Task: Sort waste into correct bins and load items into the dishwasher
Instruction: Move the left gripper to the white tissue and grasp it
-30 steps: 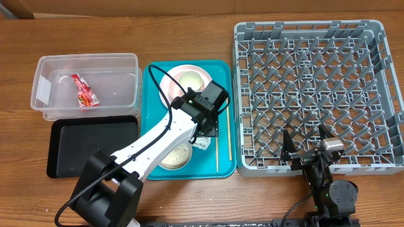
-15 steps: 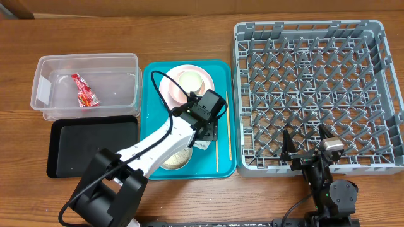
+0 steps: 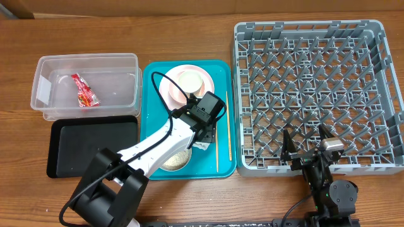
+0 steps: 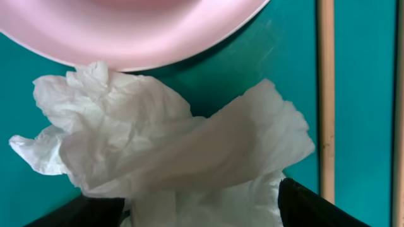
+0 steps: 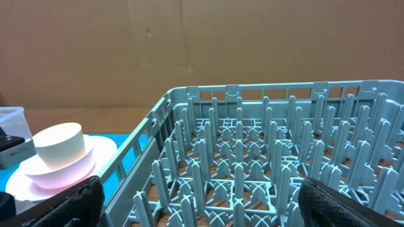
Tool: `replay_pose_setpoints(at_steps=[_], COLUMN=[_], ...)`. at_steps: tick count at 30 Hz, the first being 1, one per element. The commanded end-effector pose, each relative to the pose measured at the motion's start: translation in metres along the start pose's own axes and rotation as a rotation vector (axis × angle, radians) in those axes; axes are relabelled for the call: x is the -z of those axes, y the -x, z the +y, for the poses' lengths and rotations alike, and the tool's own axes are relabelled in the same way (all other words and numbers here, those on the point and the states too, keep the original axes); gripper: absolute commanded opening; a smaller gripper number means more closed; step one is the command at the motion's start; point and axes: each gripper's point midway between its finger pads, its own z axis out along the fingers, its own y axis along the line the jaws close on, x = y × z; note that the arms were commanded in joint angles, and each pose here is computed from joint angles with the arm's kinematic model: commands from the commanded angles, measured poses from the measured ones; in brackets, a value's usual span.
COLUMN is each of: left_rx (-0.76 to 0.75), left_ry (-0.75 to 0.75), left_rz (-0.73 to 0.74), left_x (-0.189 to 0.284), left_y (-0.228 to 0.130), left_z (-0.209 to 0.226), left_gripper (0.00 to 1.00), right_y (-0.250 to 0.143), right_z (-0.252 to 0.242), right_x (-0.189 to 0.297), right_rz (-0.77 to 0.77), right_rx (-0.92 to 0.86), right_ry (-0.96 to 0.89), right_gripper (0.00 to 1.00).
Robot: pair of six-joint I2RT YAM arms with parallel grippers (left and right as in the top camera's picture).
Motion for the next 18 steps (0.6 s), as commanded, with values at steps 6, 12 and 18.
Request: replay_pose_setpoints(at_steps=[6, 12, 18], left_rx=[-0.094, -0.096, -0.097], left_ry=[0.056, 0.042, -0.015], left_rz=[0.058, 0.060, 0.045], left_x=[-0.003, -0.003, -0.003], left_y=[-0.016, -0.016, -0.011], left_z=[0.013, 0.010, -0.001], left_gripper=[0.81, 0.84, 0.87], right_y=[-0.002, -0.002, -0.002], right_z=[0.000, 0.000, 0.000], right_x=[0.000, 0.000, 0.000], right_rz=[-0.003, -0.003, -0.003], right_rx=[0.004, 0.004, 0.004], right_ry=[0.002, 0.002, 0.002], right_gripper=[1.00, 1.00, 1.00])
